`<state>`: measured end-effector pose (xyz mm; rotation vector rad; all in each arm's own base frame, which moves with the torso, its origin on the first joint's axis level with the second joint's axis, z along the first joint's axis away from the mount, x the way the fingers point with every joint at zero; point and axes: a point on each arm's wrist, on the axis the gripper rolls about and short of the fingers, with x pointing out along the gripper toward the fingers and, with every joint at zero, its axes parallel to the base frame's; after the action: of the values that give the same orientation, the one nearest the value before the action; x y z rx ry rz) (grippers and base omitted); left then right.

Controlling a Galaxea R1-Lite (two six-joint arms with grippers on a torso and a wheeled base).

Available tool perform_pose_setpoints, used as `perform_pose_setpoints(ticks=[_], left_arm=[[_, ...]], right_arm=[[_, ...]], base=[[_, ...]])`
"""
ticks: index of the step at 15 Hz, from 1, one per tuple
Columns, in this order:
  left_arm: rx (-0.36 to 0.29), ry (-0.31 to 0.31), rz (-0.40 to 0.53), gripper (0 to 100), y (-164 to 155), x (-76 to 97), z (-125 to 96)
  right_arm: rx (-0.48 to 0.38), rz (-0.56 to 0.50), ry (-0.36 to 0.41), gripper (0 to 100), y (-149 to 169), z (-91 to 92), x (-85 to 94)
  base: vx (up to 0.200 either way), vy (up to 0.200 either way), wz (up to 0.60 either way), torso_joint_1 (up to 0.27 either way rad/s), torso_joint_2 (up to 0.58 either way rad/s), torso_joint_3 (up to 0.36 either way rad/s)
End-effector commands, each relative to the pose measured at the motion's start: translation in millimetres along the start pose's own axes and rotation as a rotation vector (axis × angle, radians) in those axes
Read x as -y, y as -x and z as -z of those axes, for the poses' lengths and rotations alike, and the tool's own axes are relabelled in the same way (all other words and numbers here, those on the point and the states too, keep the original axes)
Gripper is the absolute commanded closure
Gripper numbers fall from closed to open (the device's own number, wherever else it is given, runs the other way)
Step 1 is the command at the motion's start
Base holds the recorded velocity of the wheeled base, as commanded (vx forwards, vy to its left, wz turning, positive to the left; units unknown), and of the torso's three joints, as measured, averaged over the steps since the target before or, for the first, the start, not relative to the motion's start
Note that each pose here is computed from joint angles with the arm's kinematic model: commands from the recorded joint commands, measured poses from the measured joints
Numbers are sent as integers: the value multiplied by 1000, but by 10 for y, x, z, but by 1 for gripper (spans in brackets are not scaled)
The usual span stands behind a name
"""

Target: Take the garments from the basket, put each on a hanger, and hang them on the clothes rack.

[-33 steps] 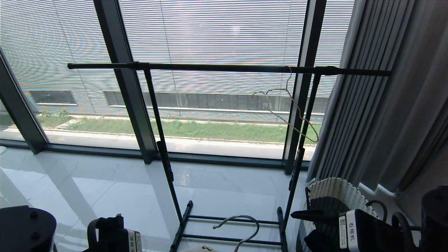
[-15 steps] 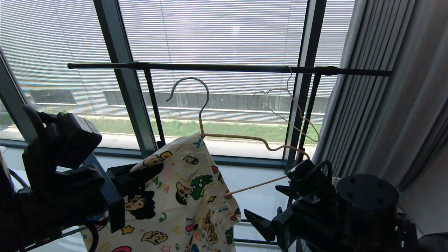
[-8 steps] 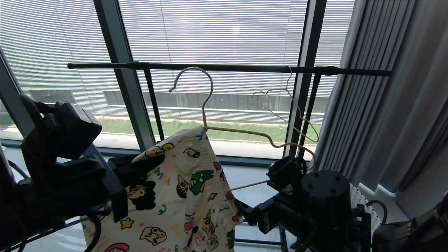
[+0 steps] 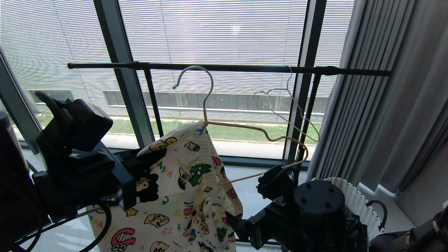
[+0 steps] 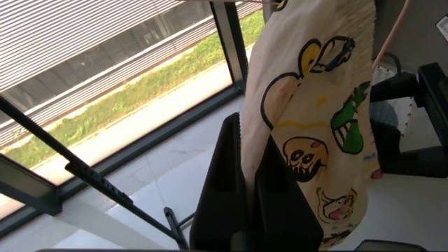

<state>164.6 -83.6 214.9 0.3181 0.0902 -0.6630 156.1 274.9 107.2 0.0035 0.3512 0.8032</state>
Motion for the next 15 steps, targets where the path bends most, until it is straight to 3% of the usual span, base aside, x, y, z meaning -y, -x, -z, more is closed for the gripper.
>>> perform_pose_setpoints(ticks=[1, 7, 15], left_arm=[[-2, 1, 1, 100, -13, -2, 1], [28, -4, -8, 100, -9, -28, -85], [33, -5, -13, 100, 3, -32, -95]], right_arm=[[-8, -39, 13, 0, 25, 33, -121], [-48, 61, 20, 0, -95, 196, -67], [-52, 118, 23, 0, -145, 236, -24]], base=[[0, 0, 0, 0, 0, 0], [0, 0, 0, 0, 0, 0], [0, 0, 0, 0, 0, 0]])
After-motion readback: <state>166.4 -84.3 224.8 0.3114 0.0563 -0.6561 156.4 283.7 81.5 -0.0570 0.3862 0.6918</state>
